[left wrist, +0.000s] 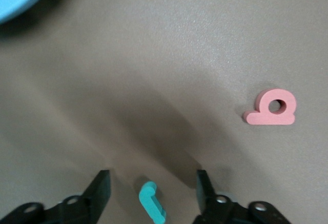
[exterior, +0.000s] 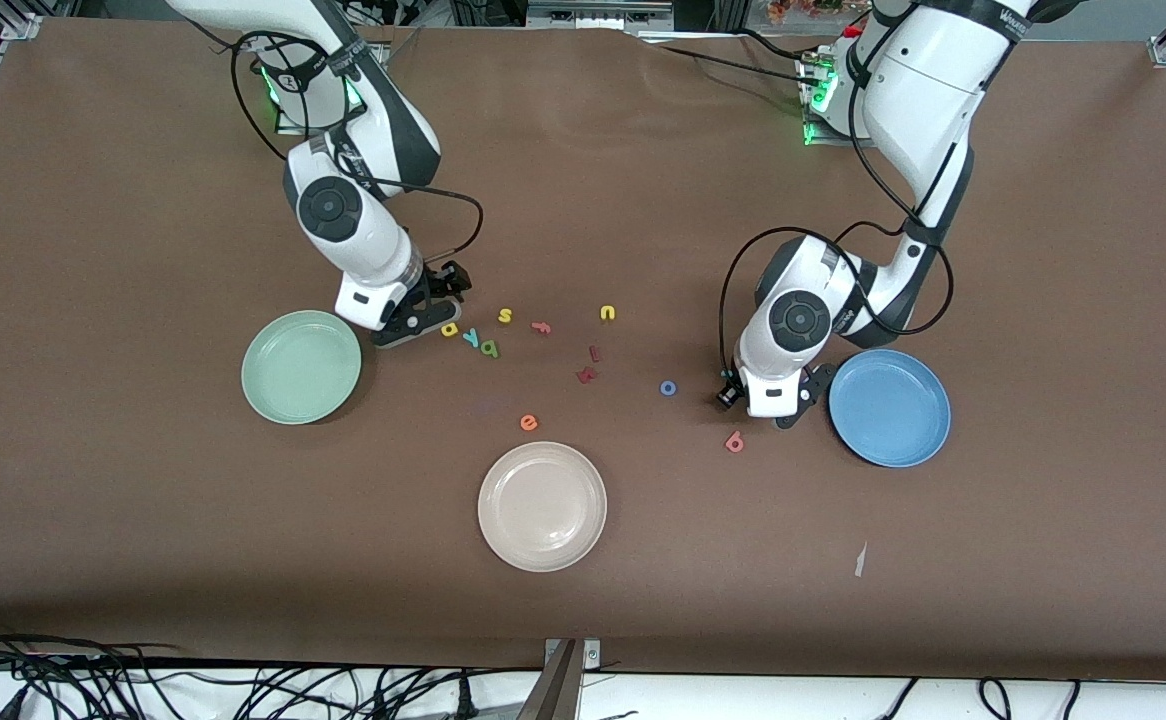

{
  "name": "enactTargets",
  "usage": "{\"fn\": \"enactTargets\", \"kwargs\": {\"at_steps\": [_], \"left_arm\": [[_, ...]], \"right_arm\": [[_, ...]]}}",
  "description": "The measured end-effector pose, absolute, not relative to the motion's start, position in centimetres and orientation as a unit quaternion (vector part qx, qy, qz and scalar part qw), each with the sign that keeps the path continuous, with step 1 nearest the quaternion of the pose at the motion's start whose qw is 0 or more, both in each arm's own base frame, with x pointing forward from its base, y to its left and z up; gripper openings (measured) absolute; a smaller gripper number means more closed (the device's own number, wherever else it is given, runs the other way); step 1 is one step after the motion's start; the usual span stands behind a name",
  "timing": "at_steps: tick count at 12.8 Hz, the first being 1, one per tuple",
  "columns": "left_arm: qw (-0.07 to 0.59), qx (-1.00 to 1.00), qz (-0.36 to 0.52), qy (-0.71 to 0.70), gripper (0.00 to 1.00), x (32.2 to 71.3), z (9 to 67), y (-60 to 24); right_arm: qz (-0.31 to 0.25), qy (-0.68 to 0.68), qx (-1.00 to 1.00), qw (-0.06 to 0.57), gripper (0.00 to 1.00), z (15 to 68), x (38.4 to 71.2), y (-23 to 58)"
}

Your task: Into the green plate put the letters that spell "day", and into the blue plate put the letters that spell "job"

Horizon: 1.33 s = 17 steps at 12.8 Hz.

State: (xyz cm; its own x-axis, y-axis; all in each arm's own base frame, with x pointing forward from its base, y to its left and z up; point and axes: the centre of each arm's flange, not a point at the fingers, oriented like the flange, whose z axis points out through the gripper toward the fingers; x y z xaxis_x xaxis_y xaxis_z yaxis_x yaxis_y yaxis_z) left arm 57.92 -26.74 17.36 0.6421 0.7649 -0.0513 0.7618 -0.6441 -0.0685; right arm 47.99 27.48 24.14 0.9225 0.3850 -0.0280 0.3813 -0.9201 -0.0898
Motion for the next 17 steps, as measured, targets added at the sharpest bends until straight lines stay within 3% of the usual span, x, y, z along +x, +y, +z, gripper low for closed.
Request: {"fn": "enactTargets", "kwargs": {"at_steps": [2,3,6,8,9,11,12,13,14,16,17], "left_arm": [[0.02,-0.9,0.036,-0.435,0.71,57.7,17.6,-27.5],[0.02,-0.898,0.035,-0.439,0.65,57.6,17.7,-27.6],[0.019,-0.889,0.034,-0.457,0.59,57.7,17.8,-27.6],[0.02,-0.884,0.034,-0.466,0.41,57.6,17.7,-27.7],[0.02,-0.882,0.033,-0.47,0.41,57.5,17.8,-27.9],[0.019,-0.879,0.032,-0.476,0.27,57.4,17.8,-28.3],[0.019,-0.877,0.032,-0.479,0.27,57.3,17.7,-28.4],[0.019,-0.877,0.032,-0.479,0.18,57.3,17.7,-28.4],[0.019,-0.877,0.032,-0.479,0.11,57.3,17.7,-28.4],[0.019,-0.877,0.032,-0.479,0.11,57.3,17.7,-28.4],[0.019,-0.877,0.032,-0.479,0.11,57.3,17.7,-28.4]], "right_arm": [[0.013,-0.198,-0.979,0.044,1.0,22.0,46.6,27.1],[0.01,-0.2,-0.979,0.044,1.0,21.0,46.2,27.0],[0.003,-0.214,-0.976,0.039,0.99,19.8,46.1,27.0],[-0.011,-0.22,-0.975,0.041,0.96,19.2,46.3,27.2],[-0.016,-0.222,-0.974,0.042,0.96,18.6,46.3,27.3],[-0.017,-0.237,-0.971,0.038,0.9,17.3,46.1,27.4],[-0.017,-0.241,-0.97,0.036,0.9,17.0,46.0,27.4],[-0.018,-0.243,-0.969,0.036,0.83,16.9,46.0,27.4],[-0.019,-0.243,-0.969,0.036,0.83,17.0,46.1,27.5],[-0.022,-0.244,-0.969,0.036,0.65,17.2,46.3,27.6],[-0.022,-0.244,-0.969,0.036,0.61,17.3,46.3,27.6]]}}
